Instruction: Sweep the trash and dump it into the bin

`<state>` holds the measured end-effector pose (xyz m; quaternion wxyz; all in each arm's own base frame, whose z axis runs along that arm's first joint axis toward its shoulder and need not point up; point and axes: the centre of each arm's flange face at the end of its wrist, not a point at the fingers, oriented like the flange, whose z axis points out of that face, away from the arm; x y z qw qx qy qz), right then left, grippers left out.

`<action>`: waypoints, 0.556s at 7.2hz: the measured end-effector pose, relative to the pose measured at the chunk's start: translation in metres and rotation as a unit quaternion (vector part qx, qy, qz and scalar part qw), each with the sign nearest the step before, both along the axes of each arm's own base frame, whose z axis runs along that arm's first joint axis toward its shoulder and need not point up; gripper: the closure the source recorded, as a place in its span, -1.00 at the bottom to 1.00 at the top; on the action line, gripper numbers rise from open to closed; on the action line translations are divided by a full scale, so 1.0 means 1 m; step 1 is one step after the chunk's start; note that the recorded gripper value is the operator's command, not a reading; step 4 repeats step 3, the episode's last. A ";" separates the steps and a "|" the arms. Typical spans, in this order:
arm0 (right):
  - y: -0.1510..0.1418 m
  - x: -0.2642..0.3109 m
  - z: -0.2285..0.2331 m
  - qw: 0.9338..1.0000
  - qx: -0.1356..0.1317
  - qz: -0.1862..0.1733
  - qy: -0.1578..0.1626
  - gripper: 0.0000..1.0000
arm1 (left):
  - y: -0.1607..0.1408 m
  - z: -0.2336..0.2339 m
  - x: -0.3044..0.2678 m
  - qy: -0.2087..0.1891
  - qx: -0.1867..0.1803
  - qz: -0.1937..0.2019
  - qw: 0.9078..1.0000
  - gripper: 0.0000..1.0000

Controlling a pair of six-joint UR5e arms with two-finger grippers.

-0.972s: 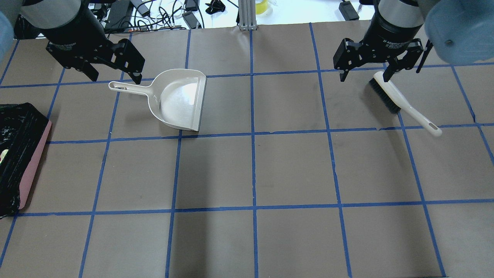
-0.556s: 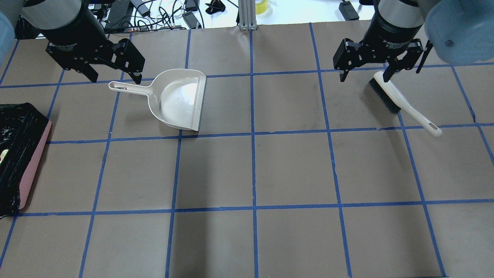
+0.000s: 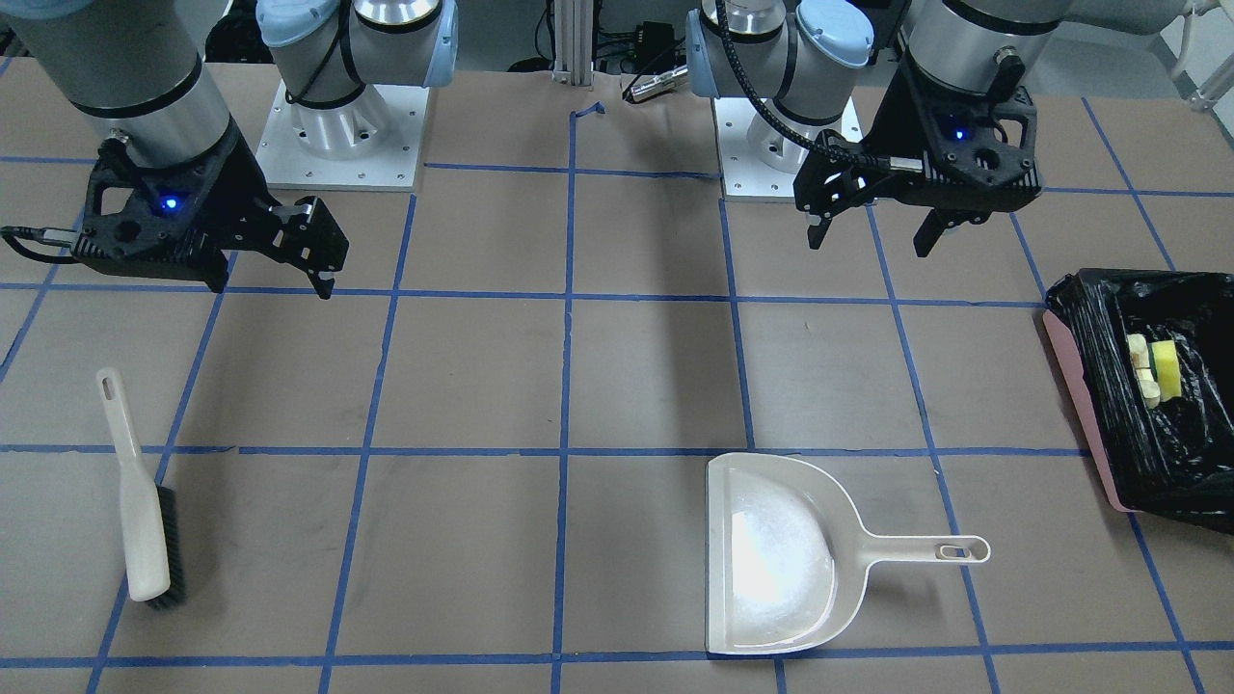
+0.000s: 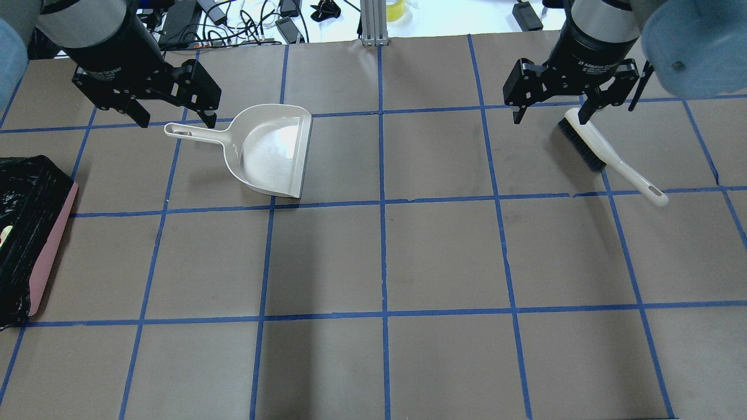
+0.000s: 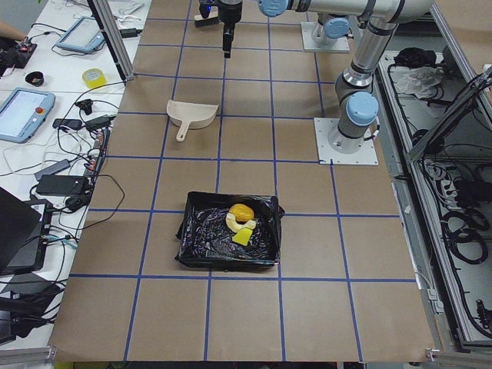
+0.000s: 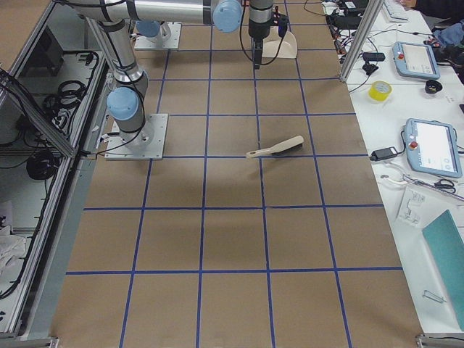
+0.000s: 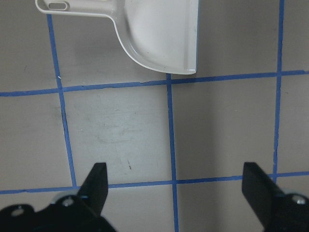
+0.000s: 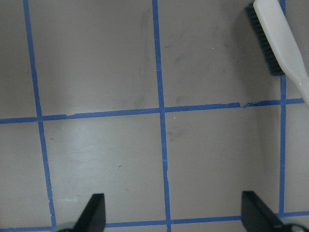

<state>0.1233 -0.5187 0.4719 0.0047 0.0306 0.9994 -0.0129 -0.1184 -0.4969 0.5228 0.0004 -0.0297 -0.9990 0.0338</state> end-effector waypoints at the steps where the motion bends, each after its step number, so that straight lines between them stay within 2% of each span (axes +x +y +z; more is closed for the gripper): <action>1: 0.000 0.000 -0.002 1.000 0.002 0.000 0.000 -1.00 | 0.000 0.000 0.000 0.000 0.000 0.001 1.000 -1.00; 4: 0.001 0.000 -0.005 1.000 0.002 -0.001 0.000 -1.00 | -0.002 0.000 0.000 0.000 -0.003 0.001 1.000 -1.00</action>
